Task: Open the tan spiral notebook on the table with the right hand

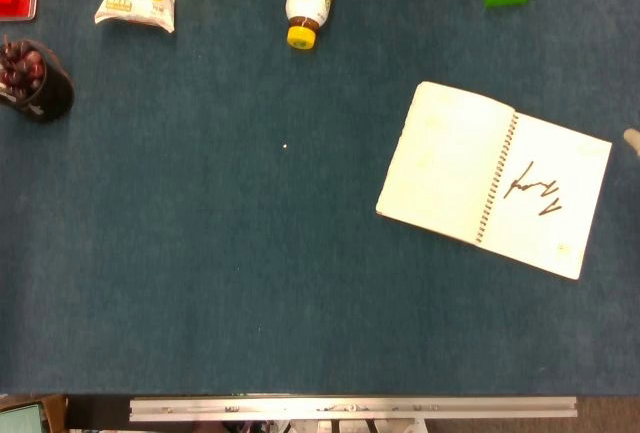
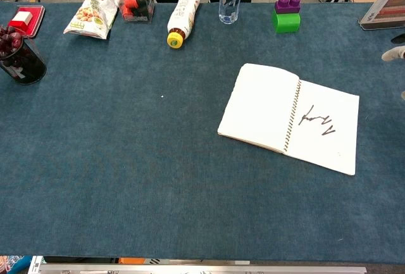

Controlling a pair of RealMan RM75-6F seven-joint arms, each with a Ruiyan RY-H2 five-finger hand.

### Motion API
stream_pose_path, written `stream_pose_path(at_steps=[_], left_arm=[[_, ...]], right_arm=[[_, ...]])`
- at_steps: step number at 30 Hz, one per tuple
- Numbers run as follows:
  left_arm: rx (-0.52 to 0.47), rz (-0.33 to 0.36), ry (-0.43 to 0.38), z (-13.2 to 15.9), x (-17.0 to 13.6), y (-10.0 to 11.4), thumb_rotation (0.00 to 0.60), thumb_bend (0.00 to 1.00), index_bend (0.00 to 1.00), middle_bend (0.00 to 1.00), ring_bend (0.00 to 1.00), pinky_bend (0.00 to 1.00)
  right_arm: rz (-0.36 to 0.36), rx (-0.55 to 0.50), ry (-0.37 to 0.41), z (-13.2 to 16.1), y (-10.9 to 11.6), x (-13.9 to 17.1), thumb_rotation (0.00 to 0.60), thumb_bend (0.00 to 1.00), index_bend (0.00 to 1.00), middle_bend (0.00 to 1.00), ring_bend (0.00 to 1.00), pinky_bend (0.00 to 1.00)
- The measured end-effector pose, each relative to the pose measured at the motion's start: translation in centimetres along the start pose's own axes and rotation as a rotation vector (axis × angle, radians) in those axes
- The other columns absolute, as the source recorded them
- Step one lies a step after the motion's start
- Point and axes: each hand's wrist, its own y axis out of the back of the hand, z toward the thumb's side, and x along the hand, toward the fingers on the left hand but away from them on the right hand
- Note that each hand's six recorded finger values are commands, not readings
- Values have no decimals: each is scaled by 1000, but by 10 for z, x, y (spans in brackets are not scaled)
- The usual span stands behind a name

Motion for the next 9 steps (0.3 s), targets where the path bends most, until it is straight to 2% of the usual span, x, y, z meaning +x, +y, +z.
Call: stream_pose_path(at_steps=[9], left_arm=[[0, 1, -5, 0, 2, -2, 600, 241, 375, 305, 247, 390]], right_arm=[[-55, -95, -45, -13, 5, 40, 600, 288, 308, 210, 65, 106]])
